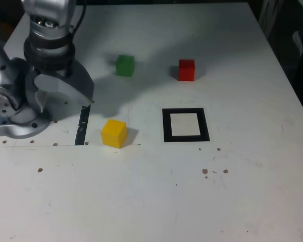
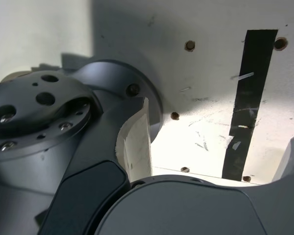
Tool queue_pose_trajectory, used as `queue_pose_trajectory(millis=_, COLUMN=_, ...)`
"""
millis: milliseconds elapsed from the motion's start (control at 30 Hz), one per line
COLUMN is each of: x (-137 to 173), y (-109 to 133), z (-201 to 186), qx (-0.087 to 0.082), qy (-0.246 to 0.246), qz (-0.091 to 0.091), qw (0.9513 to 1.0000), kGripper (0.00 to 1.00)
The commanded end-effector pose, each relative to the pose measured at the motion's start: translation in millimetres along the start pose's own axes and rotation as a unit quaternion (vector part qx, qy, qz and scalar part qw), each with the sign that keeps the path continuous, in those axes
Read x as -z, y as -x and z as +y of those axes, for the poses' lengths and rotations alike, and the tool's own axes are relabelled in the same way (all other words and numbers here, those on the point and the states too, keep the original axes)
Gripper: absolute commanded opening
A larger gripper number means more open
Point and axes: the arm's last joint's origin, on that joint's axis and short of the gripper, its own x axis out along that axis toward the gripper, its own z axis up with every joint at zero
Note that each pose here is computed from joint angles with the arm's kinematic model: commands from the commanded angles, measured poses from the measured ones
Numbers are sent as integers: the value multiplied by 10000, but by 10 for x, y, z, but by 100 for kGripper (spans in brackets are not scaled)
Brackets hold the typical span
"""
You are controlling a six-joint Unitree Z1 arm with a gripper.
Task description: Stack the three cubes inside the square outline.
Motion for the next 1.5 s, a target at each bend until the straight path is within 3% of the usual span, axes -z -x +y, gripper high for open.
queue_pose_trajectory(millis=0, x=5, y=0, z=3, qx=-15, qy=12, qz=72, qw=10000, kGripper=99)
queue_pose_trajectory(millis=467, x=47, y=41, z=31, qx=15, qy=92, qz=-220, qw=9997, kGripper=99)
queue_pose_trajectory(millis=600, x=36, y=193, z=121, qx=42, qy=264, qz=-413, qw=9988, kGripper=99)
queue_pose_trajectory(millis=700, x=-29, y=350, z=187, qx=70, qy=201, qz=-446, qw=9988, kGripper=99)
queue_pose_trajectory(millis=867, x=-368, y=742, z=262, qx=107, qy=-203, qz=-685, qw=9974, kGripper=97)
queue_pose_trajectory(millis=1133, x=-952, y=1352, z=430, qx=-169, qy=-608, qz=-1344, qw=9889, kGripper=95)
queue_pose_trajectory(millis=1233, x=-1179, y=1456, z=558, qx=-252, qy=-624, qz=-1386, qw=9881, kGripper=93)
queue_pose_trajectory(millis=1467, x=-1627, y=1504, z=879, qx=-282, qy=-634, qz=-1299, qw=9891, kGripper=93)
